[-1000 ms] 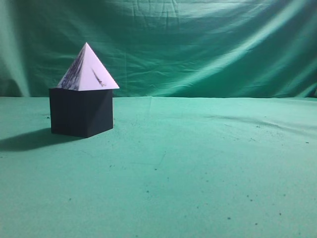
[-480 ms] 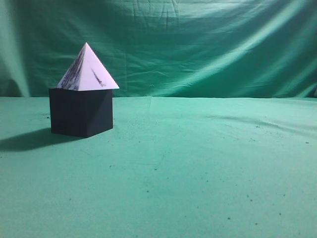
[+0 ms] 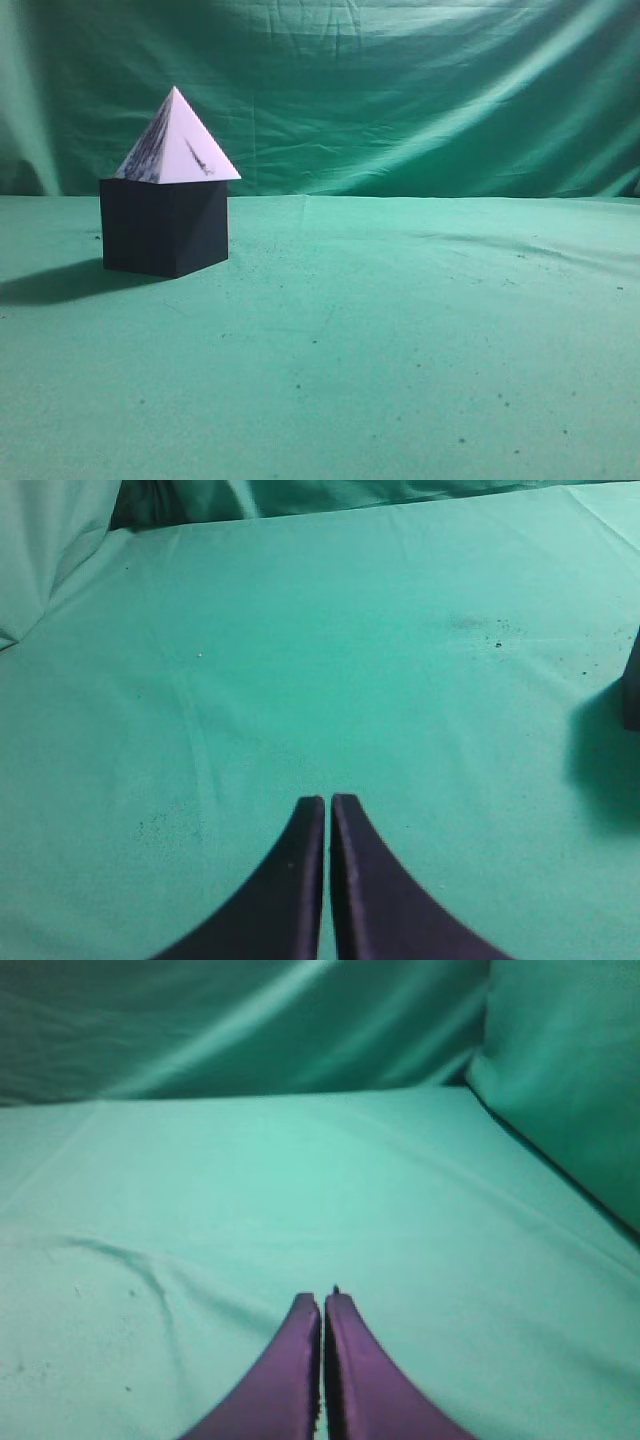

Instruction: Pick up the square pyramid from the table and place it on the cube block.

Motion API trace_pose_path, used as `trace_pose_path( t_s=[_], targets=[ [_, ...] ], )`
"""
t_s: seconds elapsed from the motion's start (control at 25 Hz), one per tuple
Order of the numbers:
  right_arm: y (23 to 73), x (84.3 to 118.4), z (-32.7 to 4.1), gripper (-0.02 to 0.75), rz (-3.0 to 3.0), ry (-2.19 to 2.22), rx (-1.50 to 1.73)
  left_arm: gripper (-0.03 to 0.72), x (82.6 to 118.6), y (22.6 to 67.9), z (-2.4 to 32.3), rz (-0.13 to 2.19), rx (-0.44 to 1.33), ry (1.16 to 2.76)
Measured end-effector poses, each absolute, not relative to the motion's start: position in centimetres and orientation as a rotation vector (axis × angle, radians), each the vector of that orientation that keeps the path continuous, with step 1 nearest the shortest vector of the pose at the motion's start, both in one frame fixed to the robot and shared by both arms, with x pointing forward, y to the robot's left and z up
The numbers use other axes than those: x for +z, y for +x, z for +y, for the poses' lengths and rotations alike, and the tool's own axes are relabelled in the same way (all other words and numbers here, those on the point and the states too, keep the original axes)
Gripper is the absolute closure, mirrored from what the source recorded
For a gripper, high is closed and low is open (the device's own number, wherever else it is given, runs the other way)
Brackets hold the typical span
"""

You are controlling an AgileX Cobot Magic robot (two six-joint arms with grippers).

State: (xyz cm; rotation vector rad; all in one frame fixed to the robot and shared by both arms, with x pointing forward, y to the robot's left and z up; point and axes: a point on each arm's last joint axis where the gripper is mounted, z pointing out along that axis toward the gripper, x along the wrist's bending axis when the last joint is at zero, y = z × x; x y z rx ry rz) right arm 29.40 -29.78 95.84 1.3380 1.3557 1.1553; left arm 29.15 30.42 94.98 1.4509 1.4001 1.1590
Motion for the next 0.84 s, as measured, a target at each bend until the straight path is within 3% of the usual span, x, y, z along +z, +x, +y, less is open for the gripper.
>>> trace_pose_path(
  t_s=[0.84],
  targets=[
    [29.16,94.65,-30.00,0.738,1.423,1.434,1.061,0.688,94.98,29.15,30.42,1.400,1.159,1.451]
  ],
)
